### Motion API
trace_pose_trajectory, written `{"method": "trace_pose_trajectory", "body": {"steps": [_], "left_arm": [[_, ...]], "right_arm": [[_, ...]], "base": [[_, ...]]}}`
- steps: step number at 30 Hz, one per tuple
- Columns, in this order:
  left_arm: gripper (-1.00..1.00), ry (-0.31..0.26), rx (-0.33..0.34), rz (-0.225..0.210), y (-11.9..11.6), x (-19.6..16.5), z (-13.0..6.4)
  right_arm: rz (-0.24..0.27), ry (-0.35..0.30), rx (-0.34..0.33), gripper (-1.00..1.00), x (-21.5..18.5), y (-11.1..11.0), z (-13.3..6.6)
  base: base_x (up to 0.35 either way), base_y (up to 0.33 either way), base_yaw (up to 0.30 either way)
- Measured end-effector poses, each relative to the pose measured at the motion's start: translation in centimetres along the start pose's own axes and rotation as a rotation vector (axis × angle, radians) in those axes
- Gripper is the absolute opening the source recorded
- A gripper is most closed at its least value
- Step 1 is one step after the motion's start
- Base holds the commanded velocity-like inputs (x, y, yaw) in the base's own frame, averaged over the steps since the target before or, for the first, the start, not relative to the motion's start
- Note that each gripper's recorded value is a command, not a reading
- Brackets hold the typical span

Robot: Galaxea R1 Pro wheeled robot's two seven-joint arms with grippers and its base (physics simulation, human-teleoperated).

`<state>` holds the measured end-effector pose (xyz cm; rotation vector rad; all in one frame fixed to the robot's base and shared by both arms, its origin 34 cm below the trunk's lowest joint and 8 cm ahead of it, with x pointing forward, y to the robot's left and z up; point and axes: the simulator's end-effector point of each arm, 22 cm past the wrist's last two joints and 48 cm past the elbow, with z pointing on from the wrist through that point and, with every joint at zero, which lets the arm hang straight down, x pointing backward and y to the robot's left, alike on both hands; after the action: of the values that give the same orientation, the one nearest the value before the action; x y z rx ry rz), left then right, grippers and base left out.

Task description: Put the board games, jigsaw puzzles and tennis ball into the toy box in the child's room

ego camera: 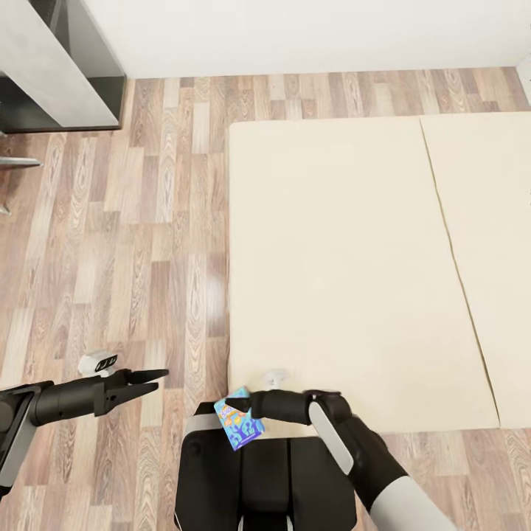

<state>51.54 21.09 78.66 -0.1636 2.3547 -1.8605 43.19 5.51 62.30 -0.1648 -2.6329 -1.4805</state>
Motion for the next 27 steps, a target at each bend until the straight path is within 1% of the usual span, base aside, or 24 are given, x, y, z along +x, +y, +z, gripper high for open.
{"method": "trace_pose_trajectory", "body": {"steps": [1, 5, 7, 10, 12, 14, 15, 17, 20, 21, 23, 24, 27], "left_arm": [[1.0, -0.003, -0.002, 0.002, 0.0, -0.1, -0.1], [1.0, -0.011, -0.007, 0.011, -0.2, -0.4, -0.4], [1.0, -0.013, -0.008, 0.014, -0.3, -0.5, -0.4], [1.0, -0.016, -0.011, 0.02, -0.4, -0.7, -0.6], [1.0, -0.022, -0.021, 0.026, -0.4, -1.0, -1.0], [1.0, -0.034, -0.037, 0.031, -0.3, -1.4, -1.8], [1.0, -0.042, -0.048, 0.028, 0.0, -1.6, -2.3], [1.0, -0.053, -0.062, 0.025, 0.3, -1.9, -3.0], [1.0, -0.064, -0.077, 0.028, 0.4, -2.3, -3.7], [1.0, -0.069, -0.091, 0.03, 0.6, -2.5, -4.4], [1.0, -0.074, -0.117, 0.035, 0.9, -2.8, -5.5], [1.0, -0.075, -0.133, 0.04, 1.4, -2.8, -6.1], [1.0, -0.076, -0.164, 0.055, 2.5, -2.5, -7.1]], "right_arm": [[-0.004, -0.014, -0.008, 1.0, -0.3, 0.6, -0.8], [-0.01, -0.055, -0.008, 1.0, -1.1, 1.3, -3.2], [-0.016, -0.065, -0.008, 1.0, -1.4, 1.6, -3.9], [-0.034, -0.083, -0.016, 1.0, -1.7, 2.6, -5.2], [-0.047, -0.093, -0.025, 1.0, -1.9, 3.5, -5.9], [-0.061, -0.1, -0.036, 1.0, -2.0, 4.7, -6.5], [-0.073, -0.105, -0.042, 1.0, -2.1, 5.4, -7.0], [-0.089, -0.11, -0.038, 1.0, -1.9, 5.8, -7.9], [-0.095, -0.11, -0.022, 1.0, -1.3, 5.5, -8.7], [-0.097, -0.112, -0.007, 1.0, -1.1, 4.9, -9.2], [-0.095, -0.13, 0.015, 1.0, -1.4, 4.1, -10.2], [-0.089, -0.149, 0.032, 1.0, -2.0, 3.4, -10.9], [-0.076, -0.184, 0.058, 1.0, -2.9, 2.3, -12.3]], "base": [[0.0, 0.0, 0.0], [0.0, 0.0, 0.0], [0.0, 0.0, 0.0], [0.0, 0.0, 0.0], [0.0, 0.0, 0.0], [0.0, 0.0, 0.0], [0.0, 0.0, 0.0], [0.0, 0.0, 0.0], [0.0, 0.0, 0.0], [0.0, 0.0, 0.0], [0.0, 0.0, 0.0], [0.0, 0.0, 0.0], [0.0, 0.0, 0.0]]}}
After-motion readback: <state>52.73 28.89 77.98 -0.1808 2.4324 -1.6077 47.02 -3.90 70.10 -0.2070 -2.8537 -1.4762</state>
